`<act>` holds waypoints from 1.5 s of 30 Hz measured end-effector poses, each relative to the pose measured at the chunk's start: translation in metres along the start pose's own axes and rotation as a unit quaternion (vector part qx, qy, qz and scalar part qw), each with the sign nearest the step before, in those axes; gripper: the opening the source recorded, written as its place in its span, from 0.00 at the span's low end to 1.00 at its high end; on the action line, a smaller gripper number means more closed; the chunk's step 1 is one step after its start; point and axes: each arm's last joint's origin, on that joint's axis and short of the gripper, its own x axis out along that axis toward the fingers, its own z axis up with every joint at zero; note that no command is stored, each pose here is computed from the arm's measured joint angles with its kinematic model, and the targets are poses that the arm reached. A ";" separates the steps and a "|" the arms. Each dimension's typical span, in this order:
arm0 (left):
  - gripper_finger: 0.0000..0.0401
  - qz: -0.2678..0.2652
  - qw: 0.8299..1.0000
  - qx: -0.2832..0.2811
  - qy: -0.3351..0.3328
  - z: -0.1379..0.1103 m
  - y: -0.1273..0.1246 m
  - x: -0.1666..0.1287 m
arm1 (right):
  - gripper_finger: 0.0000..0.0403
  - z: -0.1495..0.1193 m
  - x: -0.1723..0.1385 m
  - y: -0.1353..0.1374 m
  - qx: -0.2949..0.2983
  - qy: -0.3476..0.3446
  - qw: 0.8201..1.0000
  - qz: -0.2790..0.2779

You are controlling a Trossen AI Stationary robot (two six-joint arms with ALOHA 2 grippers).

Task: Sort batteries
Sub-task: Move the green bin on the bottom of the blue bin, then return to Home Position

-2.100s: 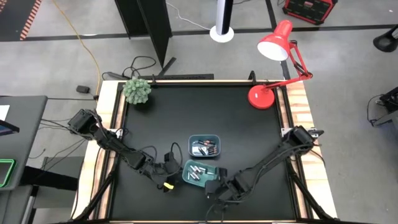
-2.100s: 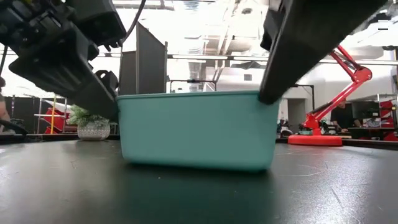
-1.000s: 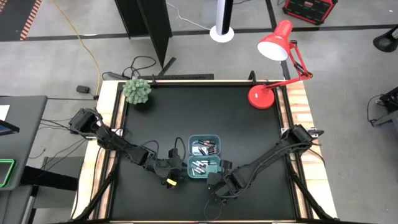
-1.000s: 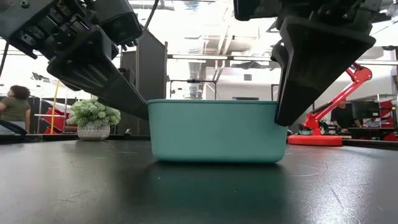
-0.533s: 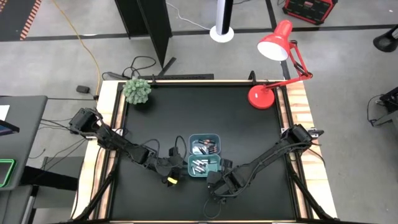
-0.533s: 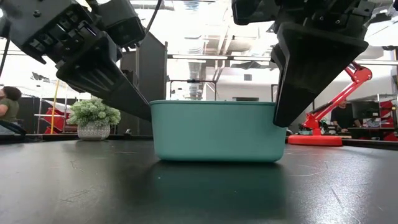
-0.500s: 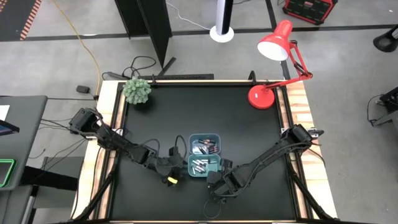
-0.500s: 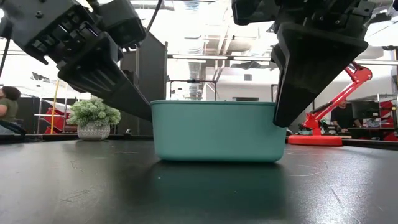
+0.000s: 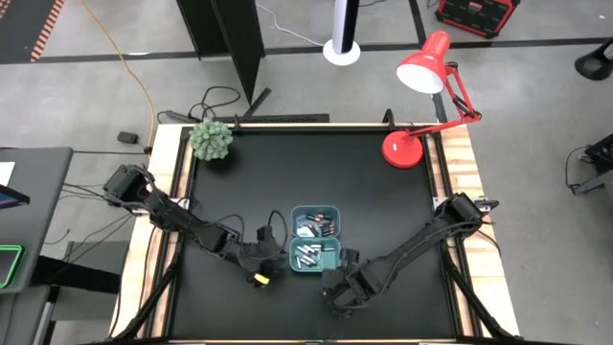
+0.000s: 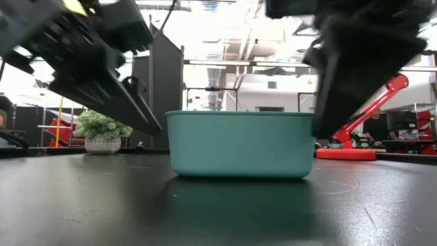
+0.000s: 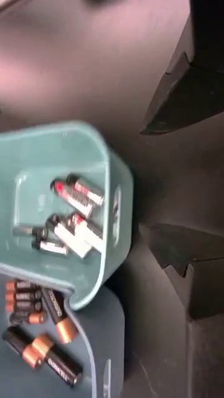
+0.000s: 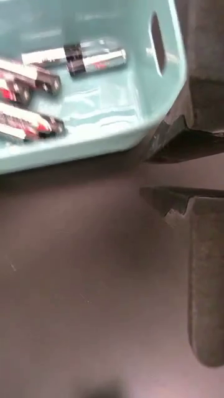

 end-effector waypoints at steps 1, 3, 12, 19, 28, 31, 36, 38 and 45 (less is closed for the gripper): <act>0.59 -0.002 1.000 0.003 0.002 0.000 -0.002 -0.003 | 0.21 -0.002 -0.002 0.003 -0.009 0.000 1.000 0.002; 0.59 -0.008 1.000 0.011 0.002 0.001 -0.006 -0.012 | 0.23 -0.005 -0.009 0.012 -0.038 -0.008 0.999 0.006; 0.52 0.007 0.990 0.104 -0.096 0.021 -0.024 -0.081 | 0.06 -0.007 -0.048 0.031 -0.166 -0.127 0.977 -0.033; 0.20 0.008 0.977 0.098 -0.192 0.006 0.004 -0.126 | 0.01 0.004 -0.077 -0.005 -0.190 -0.273 0.943 -0.006; 0.00 0.025 0.960 0.062 -0.270 -0.045 0.061 -0.131 | 0.00 -0.040 -0.066 -0.122 -0.112 -0.450 0.885 0.047; 0.00 0.011 0.957 0.073 -0.282 -0.046 0.072 -0.131 | 0.00 -0.060 -0.060 -0.154 -0.105 -0.481 0.869 0.051; 0.00 -0.012 0.958 0.089 -0.273 -0.041 0.091 -0.121 | 0.00 -0.078 -0.047 -0.198 -0.099 -0.528 0.840 0.082; 0.00 -0.014 0.958 0.087 -0.273 -0.039 0.099 -0.118 | 0.00 -0.083 -0.041 -0.211 -0.101 -0.540 0.831 0.081; 0.00 -0.006 0.943 0.081 -0.322 -0.047 0.113 -0.118 | 0.00 -0.113 -0.026 -0.240 -0.082 -0.577 0.810 0.071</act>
